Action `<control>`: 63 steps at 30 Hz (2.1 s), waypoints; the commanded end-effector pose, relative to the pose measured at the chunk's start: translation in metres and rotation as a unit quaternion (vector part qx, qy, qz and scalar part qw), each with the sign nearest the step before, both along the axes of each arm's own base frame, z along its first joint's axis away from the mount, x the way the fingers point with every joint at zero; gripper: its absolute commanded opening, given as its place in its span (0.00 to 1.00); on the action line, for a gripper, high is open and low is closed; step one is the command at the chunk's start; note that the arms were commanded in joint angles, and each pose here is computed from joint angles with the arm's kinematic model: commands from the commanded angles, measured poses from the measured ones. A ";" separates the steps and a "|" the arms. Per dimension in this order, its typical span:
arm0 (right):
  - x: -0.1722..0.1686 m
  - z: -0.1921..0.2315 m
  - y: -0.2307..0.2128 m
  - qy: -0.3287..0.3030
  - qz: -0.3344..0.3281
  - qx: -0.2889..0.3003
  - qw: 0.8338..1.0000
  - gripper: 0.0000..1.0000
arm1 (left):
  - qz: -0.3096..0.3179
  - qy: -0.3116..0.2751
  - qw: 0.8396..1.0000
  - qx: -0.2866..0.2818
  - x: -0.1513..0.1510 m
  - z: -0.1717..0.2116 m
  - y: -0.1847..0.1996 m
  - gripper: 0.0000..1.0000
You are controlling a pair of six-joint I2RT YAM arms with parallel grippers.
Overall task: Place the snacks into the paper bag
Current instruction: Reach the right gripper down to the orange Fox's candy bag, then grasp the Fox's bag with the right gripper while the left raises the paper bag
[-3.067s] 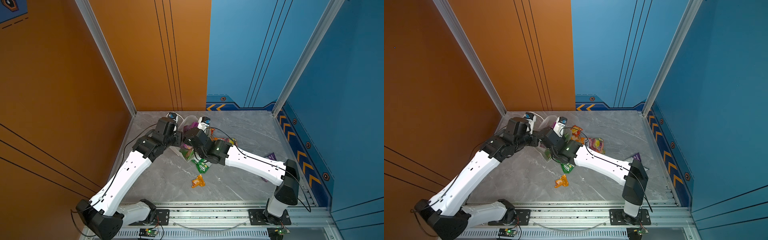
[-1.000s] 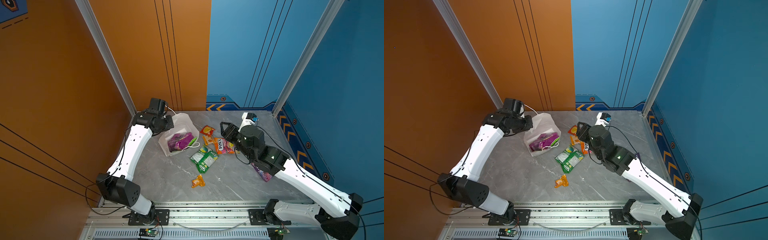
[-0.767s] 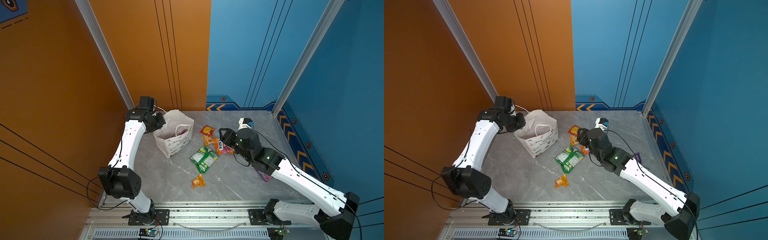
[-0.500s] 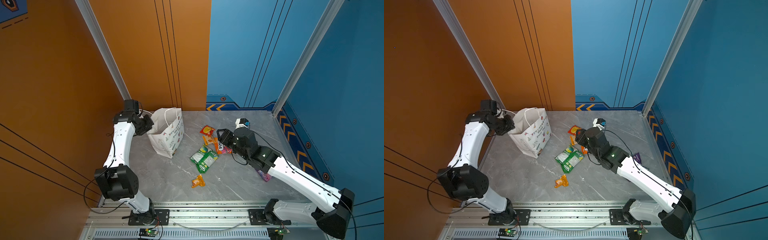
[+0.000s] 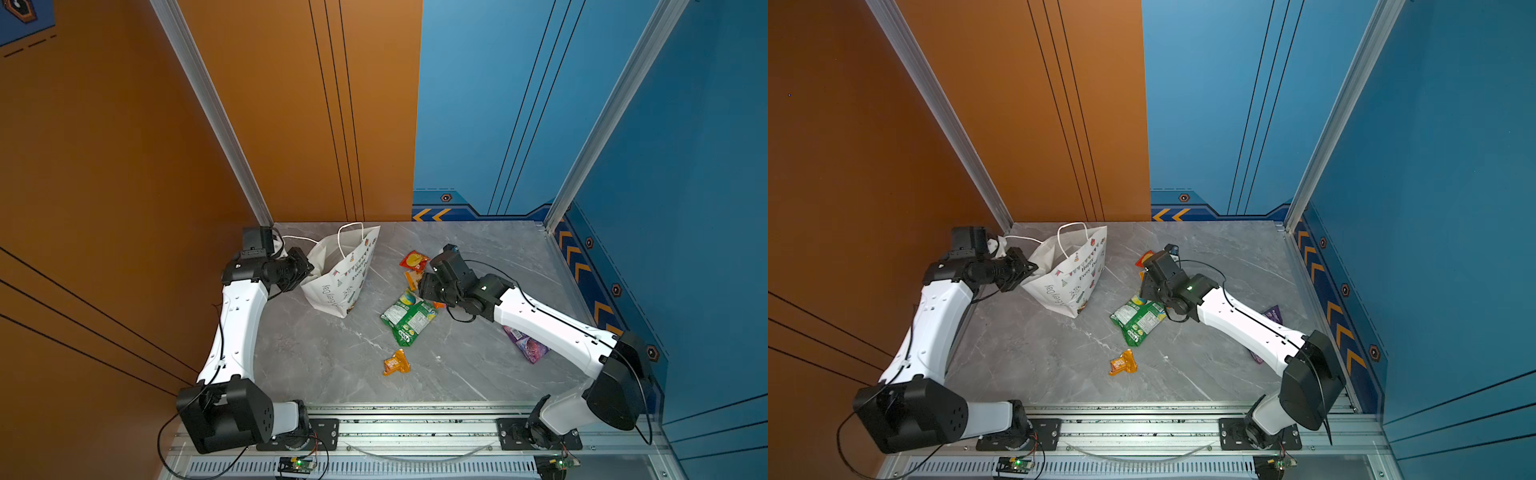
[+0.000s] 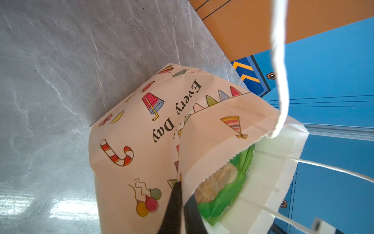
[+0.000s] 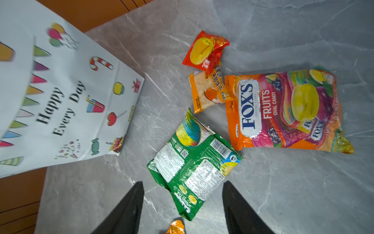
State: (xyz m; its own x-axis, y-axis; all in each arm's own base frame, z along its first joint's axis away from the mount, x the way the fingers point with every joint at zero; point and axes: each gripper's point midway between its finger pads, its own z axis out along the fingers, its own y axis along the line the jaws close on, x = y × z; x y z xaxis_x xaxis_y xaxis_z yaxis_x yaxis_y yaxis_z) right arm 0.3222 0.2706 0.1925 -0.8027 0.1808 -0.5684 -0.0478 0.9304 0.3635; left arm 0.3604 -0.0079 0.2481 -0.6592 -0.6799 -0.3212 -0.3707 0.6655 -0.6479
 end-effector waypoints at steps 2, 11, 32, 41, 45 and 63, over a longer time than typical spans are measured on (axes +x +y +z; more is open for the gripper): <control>-0.018 -0.022 -0.002 0.013 0.044 -0.099 0.994 0.68 | 0.005 0.010 1.000 -0.013 -0.001 -0.007 0.007 0.00; -0.004 -0.052 -0.043 0.030 0.023 -0.221 0.975 0.73 | 0.019 0.019 0.998 0.048 -0.006 -0.022 0.030 0.00; 0.062 -0.123 -0.040 0.148 0.025 -0.362 0.920 0.65 | -0.002 -0.006 1.000 0.026 -0.008 -0.029 0.019 0.00; 0.062 -0.144 -0.055 0.169 0.008 -0.410 0.896 0.58 | 0.002 -0.004 0.999 0.032 -0.008 -0.031 0.021 0.00; 0.059 -0.156 -0.059 0.182 0.010 -0.424 0.887 0.51 | -0.002 -0.002 0.999 0.039 -0.008 -0.032 0.018 0.00; 0.041 -0.123 -0.100 0.154 -0.045 -0.402 0.902 0.00 | -0.073 -0.014 0.996 0.057 -0.001 -0.012 -0.047 0.00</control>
